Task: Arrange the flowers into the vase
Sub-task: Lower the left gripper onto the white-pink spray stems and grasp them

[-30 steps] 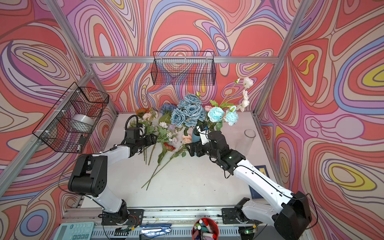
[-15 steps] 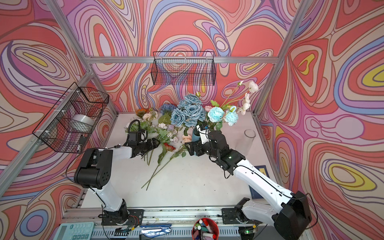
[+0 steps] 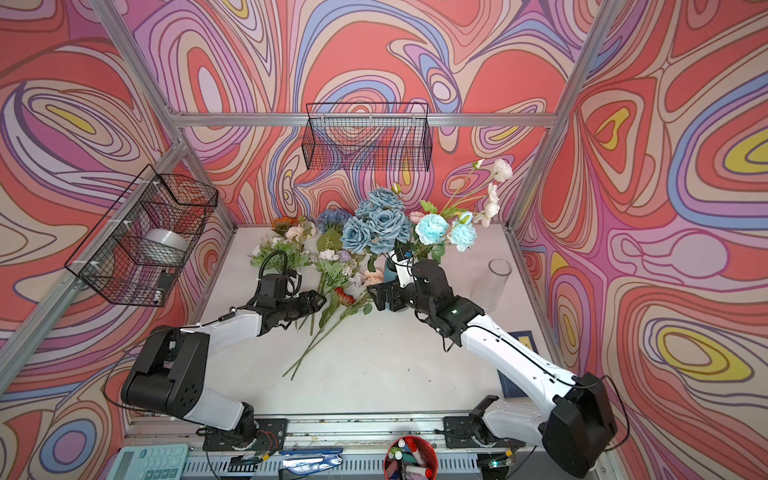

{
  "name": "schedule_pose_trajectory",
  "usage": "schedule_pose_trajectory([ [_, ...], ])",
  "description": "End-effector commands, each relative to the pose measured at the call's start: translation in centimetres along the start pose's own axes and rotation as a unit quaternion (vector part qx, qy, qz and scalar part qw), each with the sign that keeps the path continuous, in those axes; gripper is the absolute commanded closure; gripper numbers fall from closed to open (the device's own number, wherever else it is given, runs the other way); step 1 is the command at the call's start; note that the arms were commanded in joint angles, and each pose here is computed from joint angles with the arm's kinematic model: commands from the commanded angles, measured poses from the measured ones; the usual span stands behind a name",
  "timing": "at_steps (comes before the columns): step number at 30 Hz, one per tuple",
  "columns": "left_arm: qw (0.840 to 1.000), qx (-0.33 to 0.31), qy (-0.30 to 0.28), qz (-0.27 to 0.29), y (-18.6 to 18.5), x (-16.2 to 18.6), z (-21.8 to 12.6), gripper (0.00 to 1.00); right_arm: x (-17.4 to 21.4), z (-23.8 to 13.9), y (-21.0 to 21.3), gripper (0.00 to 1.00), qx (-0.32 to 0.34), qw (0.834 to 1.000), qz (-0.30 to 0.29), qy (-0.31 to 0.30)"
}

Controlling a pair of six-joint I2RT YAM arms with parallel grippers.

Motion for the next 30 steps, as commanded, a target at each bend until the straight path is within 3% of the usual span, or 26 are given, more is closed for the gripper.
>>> schedule_pose_trajectory([
  [1, 0.994, -0.087, 0.006, 0.069, 1.1, 0.5, -1.2, 0.3, -1.4, 0.0, 0.8, 0.02, -0.012, 1.0, -0.009, -0.015],
  [6, 0.987, -0.127, -0.001, 0.093, 2.0, 0.6, -1.8, 0.37, -1.7, 0.0, 1.0, 0.02, -0.014, 1.0, -0.008, -0.017],
  [15, 0.98, -0.163, 0.032, 0.106, 3.6, 1.3, -0.6, 0.71, -1.7, -0.2, 1.2, 0.02, -0.015, 1.0, -0.008, -0.017],
  [26, 0.975, -0.184, 0.078, 0.098, 4.6, 2.2, 1.2, 0.73, -2.1, -0.4, 1.2, 0.02, -0.012, 1.0, -0.01, -0.022],
  [30, 0.974, -0.179, 0.092, 0.104, 4.4, 2.1, 2.0, 0.81, -2.3, -0.8, 1.1, 0.01, -0.007, 1.0, -0.012, -0.026],
])
Point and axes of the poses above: each gripper's point midway between its finger pads, its own z axis out along the fingers, its own y axis along the line the jaws close on, x = y × z, the point moved 1 cm from there along -z, back along the fingers
